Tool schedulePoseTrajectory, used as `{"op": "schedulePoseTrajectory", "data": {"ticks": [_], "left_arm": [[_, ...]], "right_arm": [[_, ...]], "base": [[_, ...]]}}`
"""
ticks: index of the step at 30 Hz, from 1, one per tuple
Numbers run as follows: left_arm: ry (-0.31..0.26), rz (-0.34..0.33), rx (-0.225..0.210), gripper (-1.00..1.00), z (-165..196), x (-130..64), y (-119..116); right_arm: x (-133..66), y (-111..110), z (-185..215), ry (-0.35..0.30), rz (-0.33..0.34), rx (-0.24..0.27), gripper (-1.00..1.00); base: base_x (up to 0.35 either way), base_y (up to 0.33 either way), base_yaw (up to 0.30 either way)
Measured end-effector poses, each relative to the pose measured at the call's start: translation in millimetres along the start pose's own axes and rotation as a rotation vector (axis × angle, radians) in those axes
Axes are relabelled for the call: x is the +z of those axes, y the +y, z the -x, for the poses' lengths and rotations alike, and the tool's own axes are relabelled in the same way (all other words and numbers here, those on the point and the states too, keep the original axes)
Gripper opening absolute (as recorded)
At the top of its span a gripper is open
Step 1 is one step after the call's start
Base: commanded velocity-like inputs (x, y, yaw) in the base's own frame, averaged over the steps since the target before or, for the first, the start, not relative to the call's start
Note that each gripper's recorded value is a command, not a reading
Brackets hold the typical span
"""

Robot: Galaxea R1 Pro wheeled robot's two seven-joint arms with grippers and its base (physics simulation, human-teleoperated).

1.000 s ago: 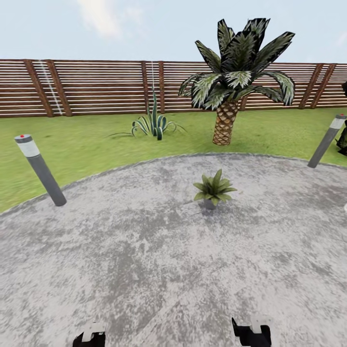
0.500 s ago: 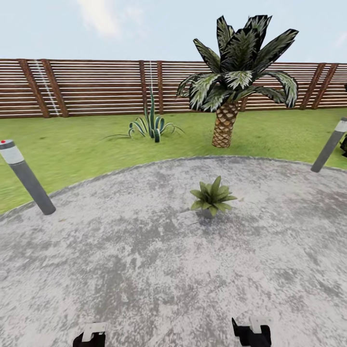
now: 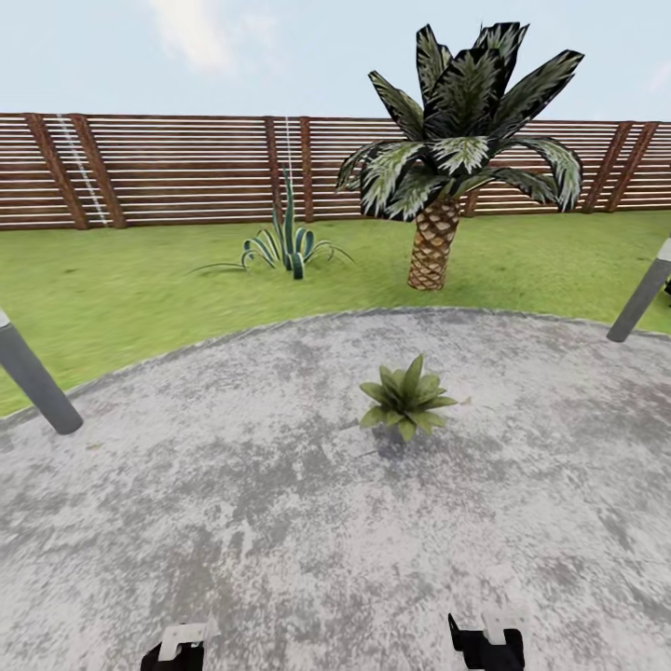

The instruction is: Pick up the pesticide atomizer in the garden and spray insectifuge to fully cover both potted plants in the garden.

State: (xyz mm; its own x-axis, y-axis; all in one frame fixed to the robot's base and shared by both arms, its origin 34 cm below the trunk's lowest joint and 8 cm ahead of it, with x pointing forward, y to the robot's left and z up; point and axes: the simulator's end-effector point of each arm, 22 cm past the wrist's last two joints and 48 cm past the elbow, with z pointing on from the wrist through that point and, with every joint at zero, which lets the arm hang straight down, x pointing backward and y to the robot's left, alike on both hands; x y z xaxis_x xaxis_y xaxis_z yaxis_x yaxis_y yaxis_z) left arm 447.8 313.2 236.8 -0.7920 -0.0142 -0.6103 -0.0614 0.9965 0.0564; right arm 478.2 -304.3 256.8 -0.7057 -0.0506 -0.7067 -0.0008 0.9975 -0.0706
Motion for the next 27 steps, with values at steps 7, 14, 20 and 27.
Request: {"op": "schedulePoseTrajectory", "data": {"ticks": [7, 14, 20, 27], "left_arm": [[0.000, 0.000, 0.000, -1.00, 0.0, 0.0, -0.1], [0.000, 0.000, 0.000, -1.00, 0.0, 0.0, -0.1], [0.000, 0.000, 0.001, -1.00, 0.0, 0.0, -0.1], [0.000, -0.001, 0.002, -1.00, -0.1, 0.0, -0.2]], "right_arm": [[0.0, 0.1, 0.0, 0.000, 0.000, -0.001, 1.00], [0.0, 0.1, 0.0, 0.000, 0.000, -0.001, 1.00], [0.0, 0.1, 0.0, 0.000, 0.000, -0.001, 1.00], [0.0, 0.1, 0.0, 0.000, 0.000, -0.001, 1.00]], "base": [[0.289, -0.153, 0.000], [0.280, -0.165, 0.000], [0.275, -0.169, 0.000], [0.259, -0.173, 0.000]]}}
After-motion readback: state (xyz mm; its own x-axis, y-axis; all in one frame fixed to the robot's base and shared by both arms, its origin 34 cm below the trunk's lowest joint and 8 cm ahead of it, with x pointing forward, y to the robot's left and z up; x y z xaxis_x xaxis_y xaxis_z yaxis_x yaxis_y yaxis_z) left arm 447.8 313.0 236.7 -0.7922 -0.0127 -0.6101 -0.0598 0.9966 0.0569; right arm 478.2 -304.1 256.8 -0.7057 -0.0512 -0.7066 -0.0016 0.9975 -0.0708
